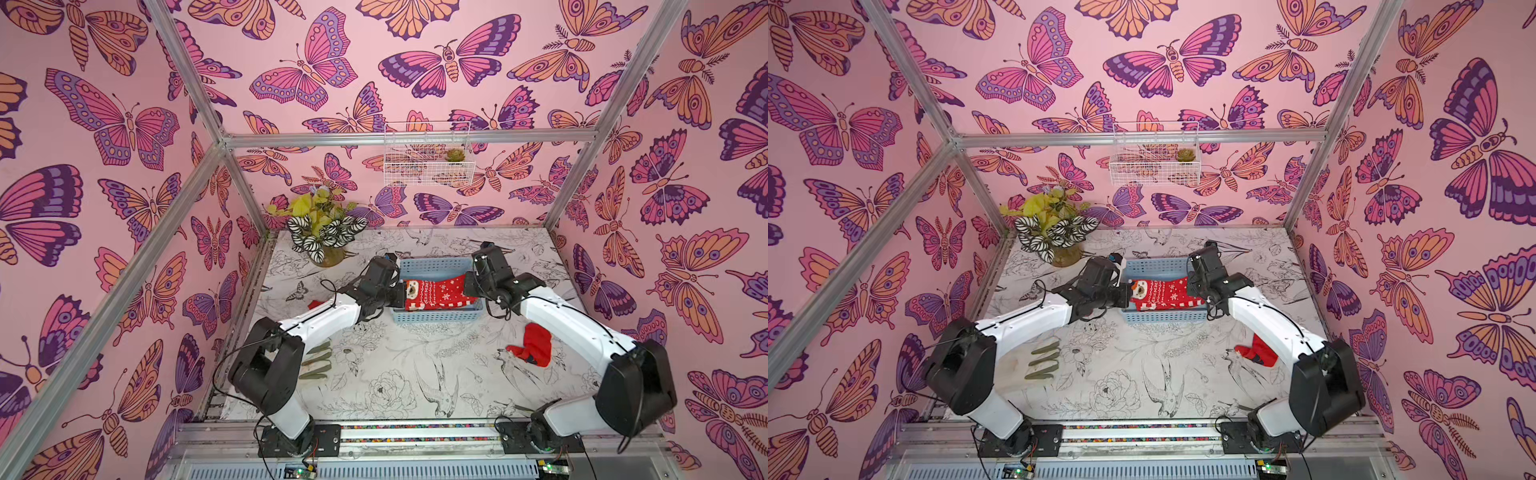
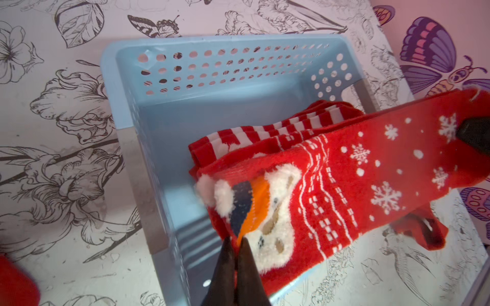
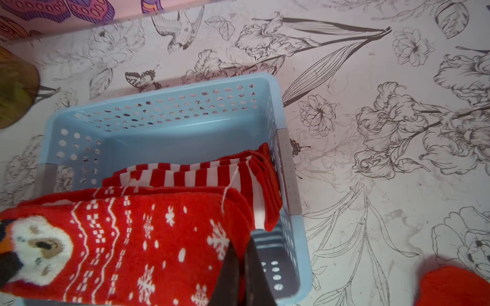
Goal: Place the socks together as a pair
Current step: Place a pair of socks in the bin.
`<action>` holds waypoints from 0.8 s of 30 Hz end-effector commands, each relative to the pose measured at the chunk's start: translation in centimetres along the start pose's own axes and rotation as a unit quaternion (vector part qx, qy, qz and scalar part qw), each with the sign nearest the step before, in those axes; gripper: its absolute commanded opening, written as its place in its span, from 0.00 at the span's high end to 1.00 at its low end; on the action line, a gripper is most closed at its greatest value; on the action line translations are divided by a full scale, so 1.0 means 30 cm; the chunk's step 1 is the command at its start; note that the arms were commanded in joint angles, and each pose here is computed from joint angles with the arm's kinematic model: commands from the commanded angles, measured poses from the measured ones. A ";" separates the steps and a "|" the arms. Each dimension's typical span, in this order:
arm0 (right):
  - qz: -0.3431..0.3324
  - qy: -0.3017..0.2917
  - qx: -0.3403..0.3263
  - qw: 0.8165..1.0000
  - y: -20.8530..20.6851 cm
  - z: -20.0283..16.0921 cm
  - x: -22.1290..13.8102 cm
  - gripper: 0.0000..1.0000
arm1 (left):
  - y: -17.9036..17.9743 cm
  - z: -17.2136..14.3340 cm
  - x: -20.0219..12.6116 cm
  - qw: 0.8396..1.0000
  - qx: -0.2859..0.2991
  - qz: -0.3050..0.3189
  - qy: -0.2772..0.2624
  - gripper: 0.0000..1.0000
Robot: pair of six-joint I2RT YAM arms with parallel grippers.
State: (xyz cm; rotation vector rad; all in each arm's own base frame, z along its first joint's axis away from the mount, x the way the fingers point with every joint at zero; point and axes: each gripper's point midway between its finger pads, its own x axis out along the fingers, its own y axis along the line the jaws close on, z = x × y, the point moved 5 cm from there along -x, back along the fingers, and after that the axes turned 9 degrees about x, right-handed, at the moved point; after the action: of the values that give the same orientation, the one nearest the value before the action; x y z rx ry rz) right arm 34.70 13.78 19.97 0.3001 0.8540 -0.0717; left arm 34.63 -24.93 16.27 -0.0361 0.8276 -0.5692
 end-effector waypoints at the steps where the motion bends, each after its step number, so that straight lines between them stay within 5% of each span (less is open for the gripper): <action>1: -0.003 -0.017 -0.008 1.000 0.014 0.055 0.024 1.00 | 0.015 0.026 0.027 1.000 0.026 0.011 0.004 1.00; 20: -0.023 0.027 -0.004 0.999 -0.017 0.043 0.171 1.00 | 0.049 0.002 0.116 0.999 0.029 0.014 0.033 1.00; 22: -0.024 0.028 -0.004 0.999 -0.018 0.042 0.168 1.00 | 0.047 -0.005 0.116 0.999 0.030 0.010 0.036 0.92; 24: -0.025 0.030 -0.004 0.999 -0.018 0.043 0.162 0.97 | 0.042 -0.006 0.117 0.999 0.027 0.004 0.037 0.67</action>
State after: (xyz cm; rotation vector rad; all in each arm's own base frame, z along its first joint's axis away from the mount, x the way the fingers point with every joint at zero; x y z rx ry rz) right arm 38.52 13.26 16.13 0.2706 0.9265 -0.1112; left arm 37.36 -25.81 13.74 0.0359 0.8630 -0.5756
